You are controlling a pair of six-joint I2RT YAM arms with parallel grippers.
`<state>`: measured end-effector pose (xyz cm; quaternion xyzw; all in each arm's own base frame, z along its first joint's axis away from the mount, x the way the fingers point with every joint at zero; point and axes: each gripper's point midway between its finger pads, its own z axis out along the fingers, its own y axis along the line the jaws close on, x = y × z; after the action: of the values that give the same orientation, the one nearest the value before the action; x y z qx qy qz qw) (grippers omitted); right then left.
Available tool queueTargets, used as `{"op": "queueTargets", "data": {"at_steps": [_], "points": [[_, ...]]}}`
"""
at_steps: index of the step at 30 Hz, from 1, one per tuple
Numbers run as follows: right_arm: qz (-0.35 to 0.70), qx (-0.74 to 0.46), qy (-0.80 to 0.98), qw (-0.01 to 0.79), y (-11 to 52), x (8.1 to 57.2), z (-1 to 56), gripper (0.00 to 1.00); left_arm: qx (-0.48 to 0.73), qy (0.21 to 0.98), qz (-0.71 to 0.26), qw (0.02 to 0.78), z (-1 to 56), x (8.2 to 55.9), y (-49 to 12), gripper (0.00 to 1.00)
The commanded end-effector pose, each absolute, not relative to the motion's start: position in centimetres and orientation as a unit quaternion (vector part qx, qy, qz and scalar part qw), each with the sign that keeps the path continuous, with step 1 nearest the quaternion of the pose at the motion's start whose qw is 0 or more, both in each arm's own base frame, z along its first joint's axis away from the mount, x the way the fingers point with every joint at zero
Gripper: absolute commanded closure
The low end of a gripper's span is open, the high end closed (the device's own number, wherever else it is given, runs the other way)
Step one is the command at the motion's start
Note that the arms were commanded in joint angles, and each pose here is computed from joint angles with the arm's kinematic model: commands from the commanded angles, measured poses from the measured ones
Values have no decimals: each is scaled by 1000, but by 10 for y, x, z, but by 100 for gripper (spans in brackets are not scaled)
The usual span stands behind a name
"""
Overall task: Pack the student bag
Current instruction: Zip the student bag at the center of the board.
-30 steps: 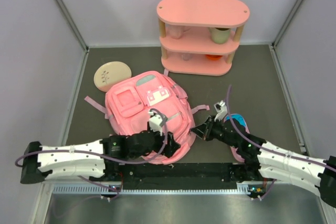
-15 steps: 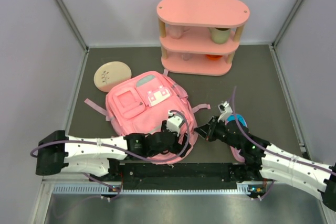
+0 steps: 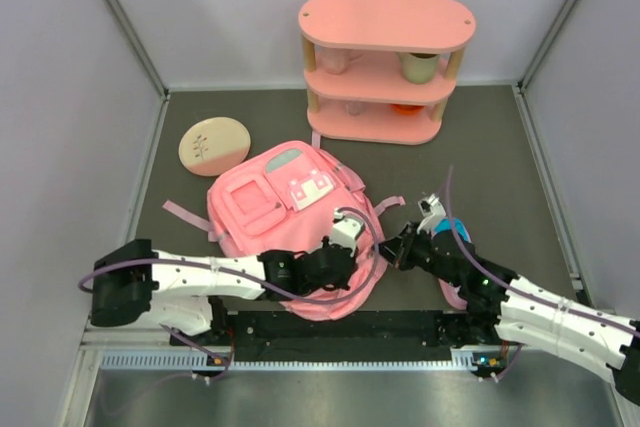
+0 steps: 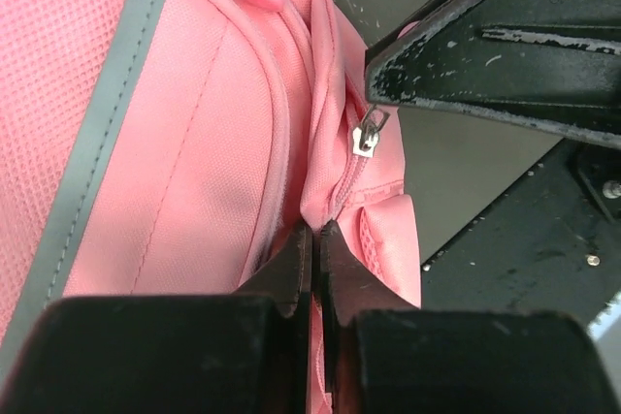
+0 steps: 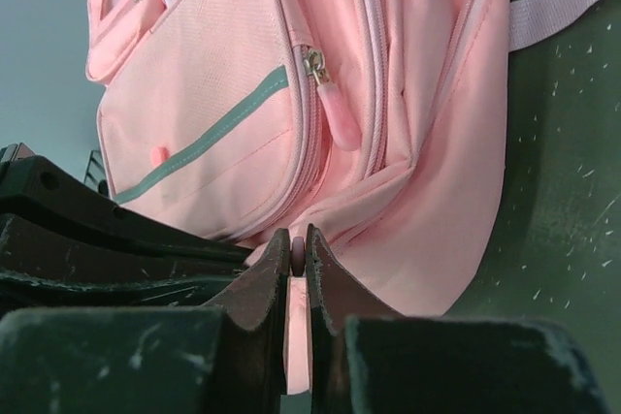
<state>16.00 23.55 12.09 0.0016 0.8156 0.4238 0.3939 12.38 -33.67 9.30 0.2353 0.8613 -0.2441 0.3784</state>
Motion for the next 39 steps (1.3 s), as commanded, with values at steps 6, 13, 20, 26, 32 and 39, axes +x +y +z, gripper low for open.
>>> {"op": "queueTargets", "data": {"at_steps": [6, 13, 20, 26, 32, 39], "points": [[432, 69, 779, 450, 221, 183, 148, 100, 171, 865, -317, 350, 99, 90, -255, 100], [445, 71, 767, 457, 230, 191, 160, 100, 125, 845, -389, 344, 118, 73, -217, 100], [459, 65, 750, 472, 245, 214, 175, 100, 104, 821, -447, 339, 135, 62, -198, 100], [453, 80, 737, 495, 246, 255, 180, 100, 98, 812, -467, 335, 140, 56, -190, 100], [464, 99, 740, 477, 247, 294, 161, 100, 102, 814, -463, 335, 139, 57, -190, 100], [436, 107, 742, 498, 228, 294, 162, 100, 158, 812, -455, 329, 129, 54, -221, 100]]}}
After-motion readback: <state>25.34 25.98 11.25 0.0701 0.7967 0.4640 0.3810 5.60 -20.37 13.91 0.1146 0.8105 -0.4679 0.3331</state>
